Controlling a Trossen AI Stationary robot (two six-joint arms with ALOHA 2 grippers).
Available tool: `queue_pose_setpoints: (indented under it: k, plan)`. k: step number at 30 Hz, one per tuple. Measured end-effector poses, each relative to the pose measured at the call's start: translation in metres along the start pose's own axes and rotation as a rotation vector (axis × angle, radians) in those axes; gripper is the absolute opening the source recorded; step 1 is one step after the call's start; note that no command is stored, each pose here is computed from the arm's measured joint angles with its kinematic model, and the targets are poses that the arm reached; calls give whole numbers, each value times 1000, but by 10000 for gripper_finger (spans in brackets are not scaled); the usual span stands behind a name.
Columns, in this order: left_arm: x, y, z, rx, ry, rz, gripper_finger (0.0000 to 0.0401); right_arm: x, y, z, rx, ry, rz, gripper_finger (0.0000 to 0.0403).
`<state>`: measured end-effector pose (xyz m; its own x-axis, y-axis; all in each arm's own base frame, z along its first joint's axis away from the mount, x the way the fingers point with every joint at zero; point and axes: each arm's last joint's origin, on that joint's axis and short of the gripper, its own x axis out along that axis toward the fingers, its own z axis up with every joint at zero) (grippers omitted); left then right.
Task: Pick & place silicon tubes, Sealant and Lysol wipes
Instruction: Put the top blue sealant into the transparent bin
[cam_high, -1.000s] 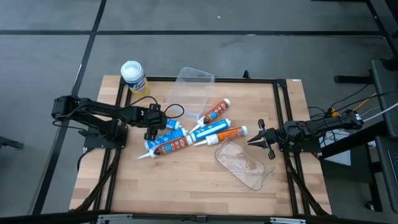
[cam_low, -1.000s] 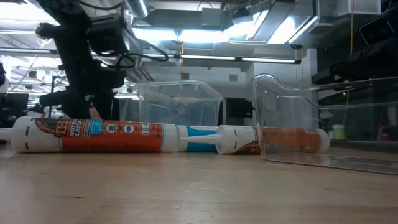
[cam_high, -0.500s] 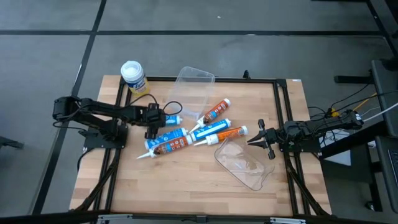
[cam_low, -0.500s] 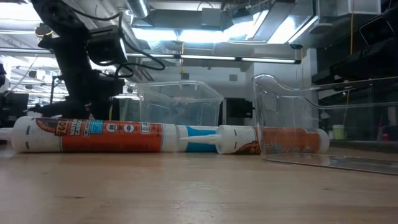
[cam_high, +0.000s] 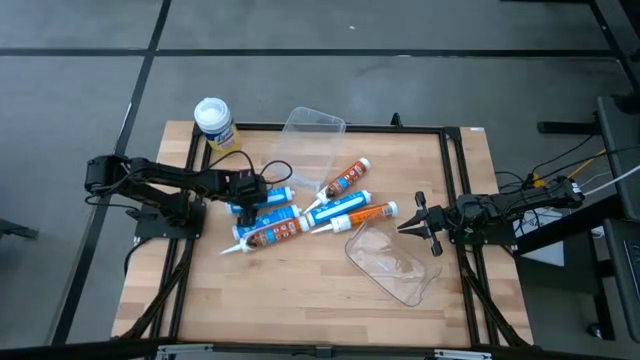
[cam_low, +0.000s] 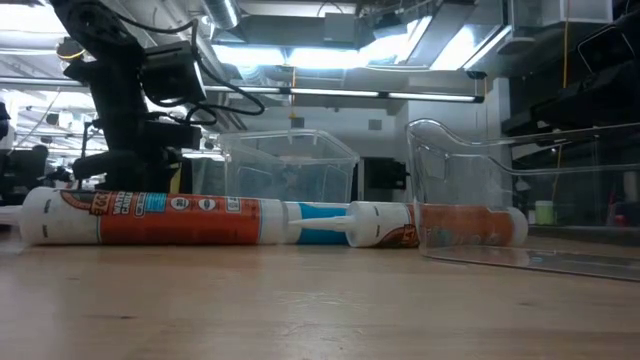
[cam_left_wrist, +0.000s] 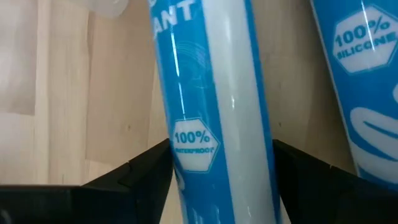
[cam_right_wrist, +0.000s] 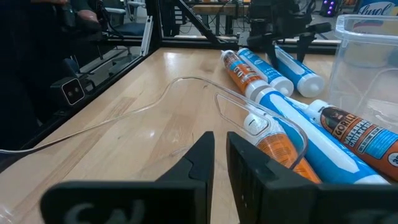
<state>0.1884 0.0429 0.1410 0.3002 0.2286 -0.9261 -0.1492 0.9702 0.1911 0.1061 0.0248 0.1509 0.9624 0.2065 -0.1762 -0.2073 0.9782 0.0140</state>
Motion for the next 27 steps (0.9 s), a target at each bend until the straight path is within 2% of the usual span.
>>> queue_pose_setpoints:
  k: [6, 11, 27]
  plan:
    - [0, 0, 0, -61, 0, 8, 222, 0, 0, 0, 0, 0, 0, 46]
    - [0, 0, 0, -68, 4, 22, 218, 0, 0, 0, 0, 0, 0, 45]
    - [-3, -8, 0, 34, -4, 36, 215, 0, 0, 0, 1, 0, 0, 46]
